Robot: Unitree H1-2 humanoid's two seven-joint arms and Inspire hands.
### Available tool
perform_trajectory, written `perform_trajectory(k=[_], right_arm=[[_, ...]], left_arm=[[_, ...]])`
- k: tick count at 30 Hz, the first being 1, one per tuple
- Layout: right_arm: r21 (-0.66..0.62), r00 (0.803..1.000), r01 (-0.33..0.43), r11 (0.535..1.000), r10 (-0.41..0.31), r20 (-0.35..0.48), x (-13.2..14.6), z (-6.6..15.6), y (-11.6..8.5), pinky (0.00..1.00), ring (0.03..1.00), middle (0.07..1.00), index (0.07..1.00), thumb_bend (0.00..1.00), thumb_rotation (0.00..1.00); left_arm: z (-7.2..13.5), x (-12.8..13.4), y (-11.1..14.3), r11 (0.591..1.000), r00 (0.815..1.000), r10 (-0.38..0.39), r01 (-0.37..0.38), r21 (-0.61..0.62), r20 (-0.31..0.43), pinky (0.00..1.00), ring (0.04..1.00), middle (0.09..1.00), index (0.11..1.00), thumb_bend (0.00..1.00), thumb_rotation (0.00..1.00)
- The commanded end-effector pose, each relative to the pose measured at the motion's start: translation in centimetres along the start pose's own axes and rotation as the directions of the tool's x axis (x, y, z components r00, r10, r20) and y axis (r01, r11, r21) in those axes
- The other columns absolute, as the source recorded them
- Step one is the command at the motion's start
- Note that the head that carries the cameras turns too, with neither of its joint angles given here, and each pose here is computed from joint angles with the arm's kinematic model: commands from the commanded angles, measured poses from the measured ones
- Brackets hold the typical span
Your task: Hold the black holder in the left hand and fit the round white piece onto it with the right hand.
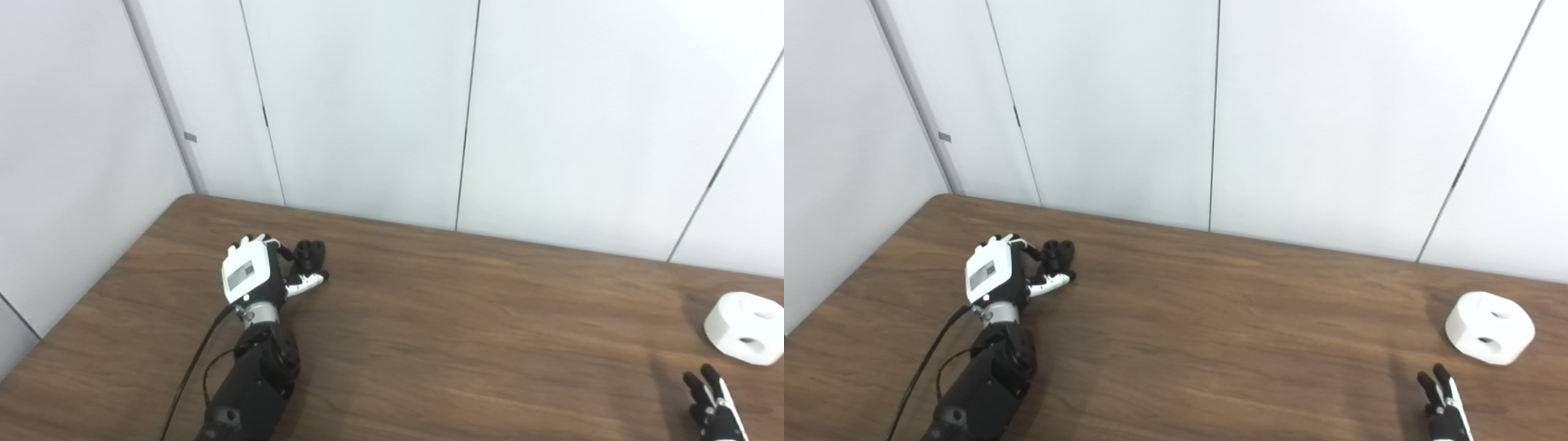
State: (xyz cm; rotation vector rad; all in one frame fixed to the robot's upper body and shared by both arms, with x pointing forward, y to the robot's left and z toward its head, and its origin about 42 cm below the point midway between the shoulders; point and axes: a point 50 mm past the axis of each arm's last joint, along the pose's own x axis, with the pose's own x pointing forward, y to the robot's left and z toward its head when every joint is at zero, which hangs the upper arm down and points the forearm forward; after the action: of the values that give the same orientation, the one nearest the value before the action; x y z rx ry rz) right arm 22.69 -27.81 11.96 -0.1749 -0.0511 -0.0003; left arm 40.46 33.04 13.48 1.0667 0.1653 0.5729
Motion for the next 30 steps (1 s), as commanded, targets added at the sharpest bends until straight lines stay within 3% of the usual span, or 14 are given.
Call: perform_trajectory(k=[1,9,15,18,30], right_arm=[[-0.001,1.0,-0.004,1.0,0.004,-0.022,-0.38,-0.34,-0.34,1.0,0.995,0.964,1.0,0.52,1.0],[-0.002,1.0,-0.003,1.0,0.003,-0.025,-0.37,-0.32,-0.43,1.0,0.994,0.965,1.0,0.53,1.0],[-0.006,1.0,-0.007,1.0,0.007,-0.022,-0.4,-0.28,-0.44,1.0,1.0,0.967,1.0,0.53,1.0],[0.0,1.0,-0.007,1.0,0.007,-0.021,-0.37,-0.3,-0.44,1.0,1.0,0.968,1.0,0.52,1.0],[-0.007,1.0,0.003,1.0,-0.003,-0.021,-0.45,-0.17,-0.34,1.0,0.995,0.959,1.0,0.54,1.0]], left_arm=[[1.46,1.42,1.78,0.998,0.998,0.055,-0.055,-0.011,0.033,1.0,0.953,0.869,0.554,0.89,0.34],[1.23,1.67,1.77,0.999,0.999,0.047,-0.047,0.011,0.027,1.0,0.942,0.855,0.55,0.88,0.35],[1.1,1.7,1.89,0.999,0.999,0.042,-0.042,-0.001,0.027,1.0,0.932,0.845,0.515,0.86,0.28],[1.08,1.69,1.84,0.999,0.999,0.04,-0.039,-0.013,0.029,1.0,0.926,0.839,0.488,0.57,0.1],[1.05,1.77,1.77,0.999,0.996,0.029,-0.028,-0.023,0.081,1.0,0.899,0.798,0.483,0.52,0.05]])
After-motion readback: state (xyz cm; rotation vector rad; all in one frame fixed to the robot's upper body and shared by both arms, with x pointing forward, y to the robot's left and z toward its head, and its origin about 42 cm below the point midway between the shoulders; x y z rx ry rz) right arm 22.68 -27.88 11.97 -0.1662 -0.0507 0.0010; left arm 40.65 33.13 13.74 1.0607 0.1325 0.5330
